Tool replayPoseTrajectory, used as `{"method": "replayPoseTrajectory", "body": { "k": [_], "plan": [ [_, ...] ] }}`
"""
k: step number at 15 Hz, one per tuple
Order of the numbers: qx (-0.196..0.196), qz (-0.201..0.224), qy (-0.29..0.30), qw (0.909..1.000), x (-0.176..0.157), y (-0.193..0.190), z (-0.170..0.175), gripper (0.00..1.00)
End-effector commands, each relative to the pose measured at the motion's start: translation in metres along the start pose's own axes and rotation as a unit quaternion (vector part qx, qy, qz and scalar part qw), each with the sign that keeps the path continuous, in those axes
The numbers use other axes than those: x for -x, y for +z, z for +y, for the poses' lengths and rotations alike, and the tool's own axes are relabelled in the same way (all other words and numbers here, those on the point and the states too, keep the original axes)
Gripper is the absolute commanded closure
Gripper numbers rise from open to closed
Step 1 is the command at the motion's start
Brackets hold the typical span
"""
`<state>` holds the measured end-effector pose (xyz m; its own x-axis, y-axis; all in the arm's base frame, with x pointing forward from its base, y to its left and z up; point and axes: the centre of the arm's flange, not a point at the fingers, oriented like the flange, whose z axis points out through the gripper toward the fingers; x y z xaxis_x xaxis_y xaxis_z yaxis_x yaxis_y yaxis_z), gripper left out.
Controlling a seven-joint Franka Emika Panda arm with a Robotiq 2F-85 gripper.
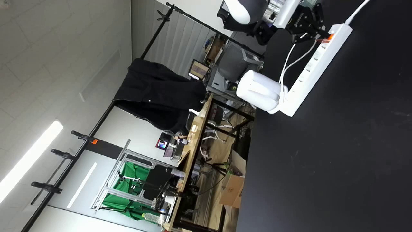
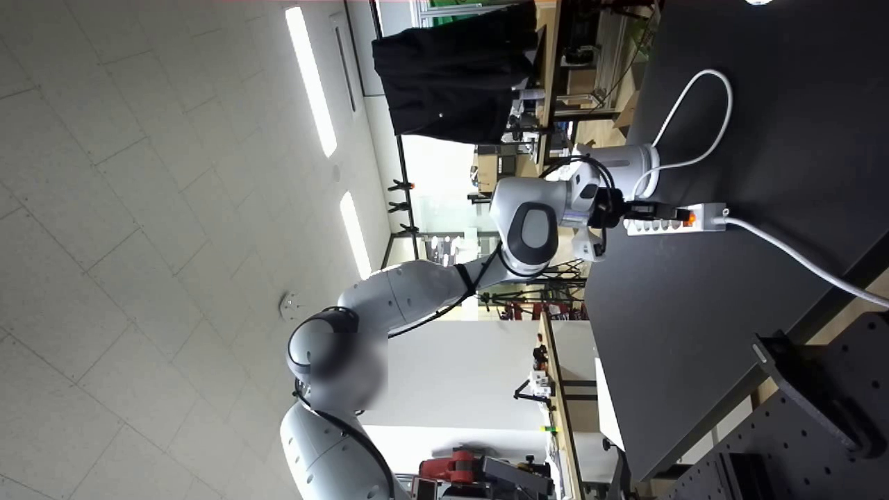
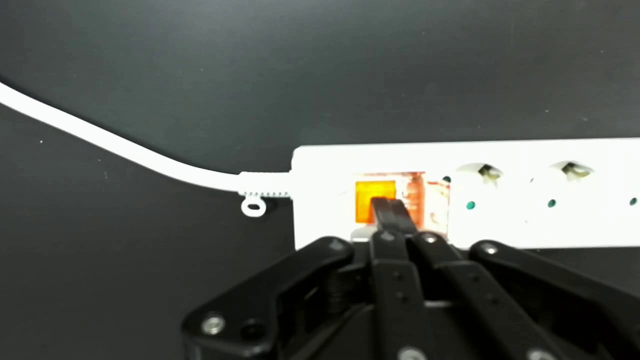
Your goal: Switch off the extension cable
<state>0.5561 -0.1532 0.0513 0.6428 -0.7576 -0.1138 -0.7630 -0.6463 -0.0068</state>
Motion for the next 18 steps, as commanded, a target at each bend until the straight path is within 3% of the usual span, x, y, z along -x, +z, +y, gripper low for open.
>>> {"method": "replayPoseTrajectory", "body": {
  "k": [1, 18],
  "plan": [
    [0.003, -0.005, 0.022, 0.9997, -0.004, 0.002, -0.008, 1.00],
    [0.008, 0.002, 0.040, 0.9992, 0.003, 0.017, -0.010, 1.00]
  ]
}}
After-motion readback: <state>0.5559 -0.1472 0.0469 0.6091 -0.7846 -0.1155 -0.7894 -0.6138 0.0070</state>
